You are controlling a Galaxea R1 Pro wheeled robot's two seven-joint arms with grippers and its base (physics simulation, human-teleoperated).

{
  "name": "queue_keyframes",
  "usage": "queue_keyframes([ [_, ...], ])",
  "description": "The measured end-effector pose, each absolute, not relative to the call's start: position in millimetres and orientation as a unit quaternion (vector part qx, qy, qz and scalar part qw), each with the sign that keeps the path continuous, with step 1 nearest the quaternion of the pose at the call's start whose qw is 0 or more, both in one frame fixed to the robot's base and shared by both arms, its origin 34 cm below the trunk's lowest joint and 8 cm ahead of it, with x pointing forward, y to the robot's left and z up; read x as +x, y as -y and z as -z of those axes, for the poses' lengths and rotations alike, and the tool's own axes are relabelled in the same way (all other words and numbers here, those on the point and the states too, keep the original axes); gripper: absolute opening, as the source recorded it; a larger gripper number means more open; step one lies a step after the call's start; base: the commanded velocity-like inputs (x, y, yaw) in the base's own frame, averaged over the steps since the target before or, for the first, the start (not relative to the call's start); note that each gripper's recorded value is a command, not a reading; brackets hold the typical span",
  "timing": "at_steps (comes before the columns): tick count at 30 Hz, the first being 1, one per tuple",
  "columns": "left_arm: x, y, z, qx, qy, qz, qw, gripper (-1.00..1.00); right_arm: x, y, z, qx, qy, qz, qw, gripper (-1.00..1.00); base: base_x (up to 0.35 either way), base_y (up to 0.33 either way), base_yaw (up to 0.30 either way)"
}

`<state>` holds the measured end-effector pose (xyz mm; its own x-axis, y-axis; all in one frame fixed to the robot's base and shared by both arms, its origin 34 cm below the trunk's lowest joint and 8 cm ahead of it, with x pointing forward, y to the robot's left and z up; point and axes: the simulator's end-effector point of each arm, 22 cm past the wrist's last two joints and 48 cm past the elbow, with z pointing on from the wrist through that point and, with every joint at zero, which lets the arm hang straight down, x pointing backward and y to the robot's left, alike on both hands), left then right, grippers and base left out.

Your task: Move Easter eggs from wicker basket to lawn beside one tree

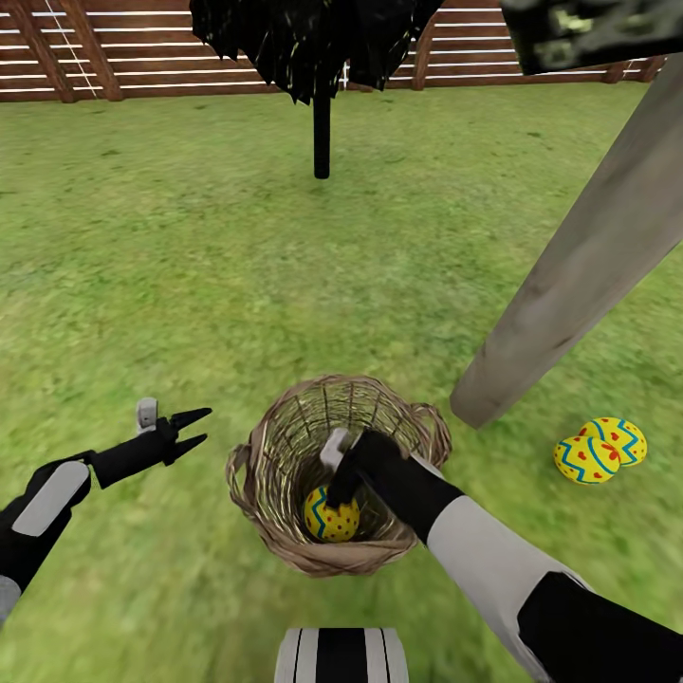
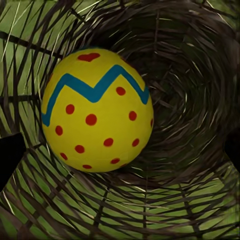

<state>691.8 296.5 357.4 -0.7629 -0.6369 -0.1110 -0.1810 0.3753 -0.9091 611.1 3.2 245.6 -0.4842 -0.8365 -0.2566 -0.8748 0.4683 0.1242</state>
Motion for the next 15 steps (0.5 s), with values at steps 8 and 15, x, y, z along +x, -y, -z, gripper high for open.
queue_keyframes([
  [8, 692.0, -294.5, -357.1, -0.257, -0.796, 0.498, 0.229, 1.0, 638.2, 9.9, -256.5, -0.505, -0.855, -0.08, 0.084, 1.0, 0.0, 0.0, 0.0],
  [15, 691.9, -291.4, -356.4, -0.257, -0.795, 0.499, 0.229, 1.0, 644.5, 19.8, -258.8, -0.505, -0.858, -0.056, 0.078, 1.0, 0.0, 0.0, 0.0],
])
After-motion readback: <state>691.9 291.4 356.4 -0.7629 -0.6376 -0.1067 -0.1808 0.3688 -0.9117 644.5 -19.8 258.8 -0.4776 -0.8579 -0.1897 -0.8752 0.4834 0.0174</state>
